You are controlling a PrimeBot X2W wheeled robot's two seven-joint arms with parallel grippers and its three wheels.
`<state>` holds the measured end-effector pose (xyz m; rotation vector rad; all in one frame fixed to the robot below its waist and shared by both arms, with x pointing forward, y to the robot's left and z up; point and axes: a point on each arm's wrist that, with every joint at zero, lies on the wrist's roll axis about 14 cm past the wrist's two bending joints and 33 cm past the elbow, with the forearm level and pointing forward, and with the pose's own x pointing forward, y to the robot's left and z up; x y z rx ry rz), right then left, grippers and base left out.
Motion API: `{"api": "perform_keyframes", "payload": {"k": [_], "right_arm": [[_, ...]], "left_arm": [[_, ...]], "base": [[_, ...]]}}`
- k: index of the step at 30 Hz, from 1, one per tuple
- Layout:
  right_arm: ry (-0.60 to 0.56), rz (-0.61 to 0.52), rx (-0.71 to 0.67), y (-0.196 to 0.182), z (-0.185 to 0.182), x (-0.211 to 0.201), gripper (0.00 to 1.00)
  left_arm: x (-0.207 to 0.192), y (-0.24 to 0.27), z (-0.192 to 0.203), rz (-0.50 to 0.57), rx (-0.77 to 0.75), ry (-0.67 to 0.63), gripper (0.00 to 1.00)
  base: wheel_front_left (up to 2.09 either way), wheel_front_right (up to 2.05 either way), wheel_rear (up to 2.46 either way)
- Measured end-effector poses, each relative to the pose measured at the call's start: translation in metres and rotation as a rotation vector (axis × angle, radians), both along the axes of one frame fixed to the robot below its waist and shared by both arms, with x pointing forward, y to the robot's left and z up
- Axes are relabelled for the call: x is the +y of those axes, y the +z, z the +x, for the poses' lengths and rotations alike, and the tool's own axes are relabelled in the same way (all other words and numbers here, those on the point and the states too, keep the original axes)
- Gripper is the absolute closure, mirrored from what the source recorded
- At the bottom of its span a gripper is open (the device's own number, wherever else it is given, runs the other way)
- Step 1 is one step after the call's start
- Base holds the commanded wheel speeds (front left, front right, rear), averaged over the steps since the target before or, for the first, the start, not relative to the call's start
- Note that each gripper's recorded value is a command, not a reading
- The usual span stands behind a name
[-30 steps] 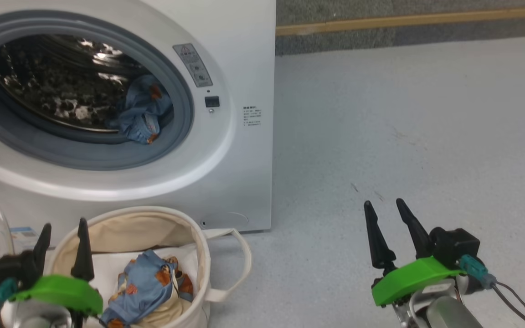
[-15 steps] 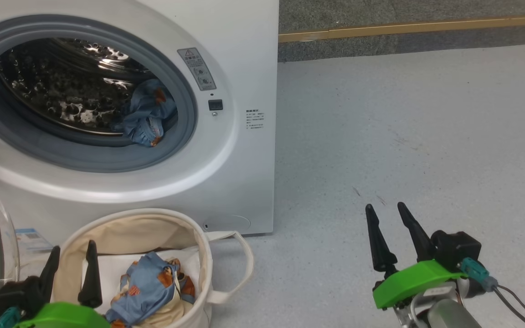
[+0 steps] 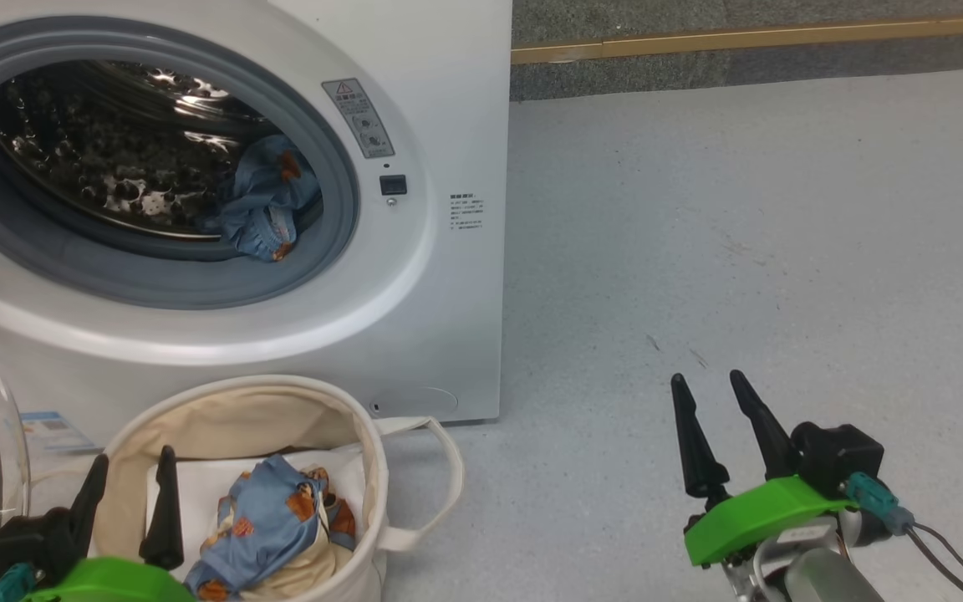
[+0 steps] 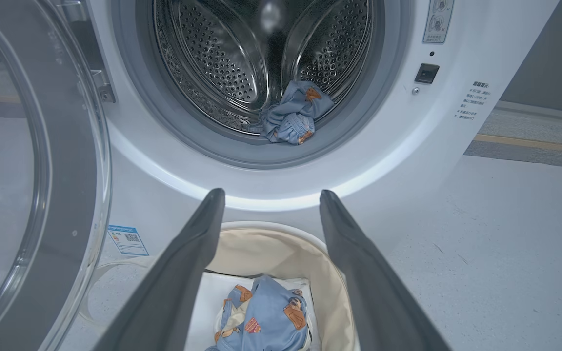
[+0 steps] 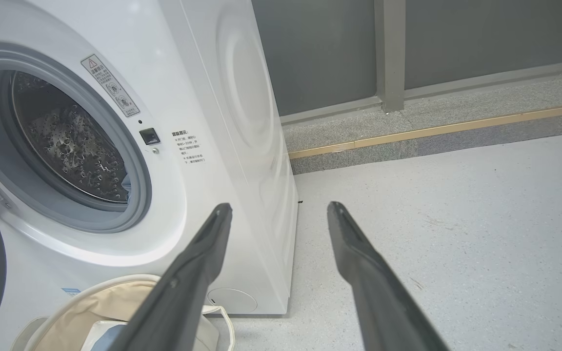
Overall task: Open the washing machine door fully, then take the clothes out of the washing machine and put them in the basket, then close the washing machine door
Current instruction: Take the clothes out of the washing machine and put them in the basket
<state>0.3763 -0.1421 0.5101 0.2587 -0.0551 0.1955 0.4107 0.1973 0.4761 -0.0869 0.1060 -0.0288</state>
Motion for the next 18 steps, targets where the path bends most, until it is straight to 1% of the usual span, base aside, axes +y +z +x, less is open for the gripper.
{"api": "perform_keyframes", "payload": {"k": [18], "right_arm": [[0.002,0.001,-0.003,0.0011,0.0003,0.0007,0.00]], "left_arm": [[-0.0032,-0.0027,0.0004,0.011,0.007,-0.008,0.00]], "base": [[0.00,0.00,0.00]]}}
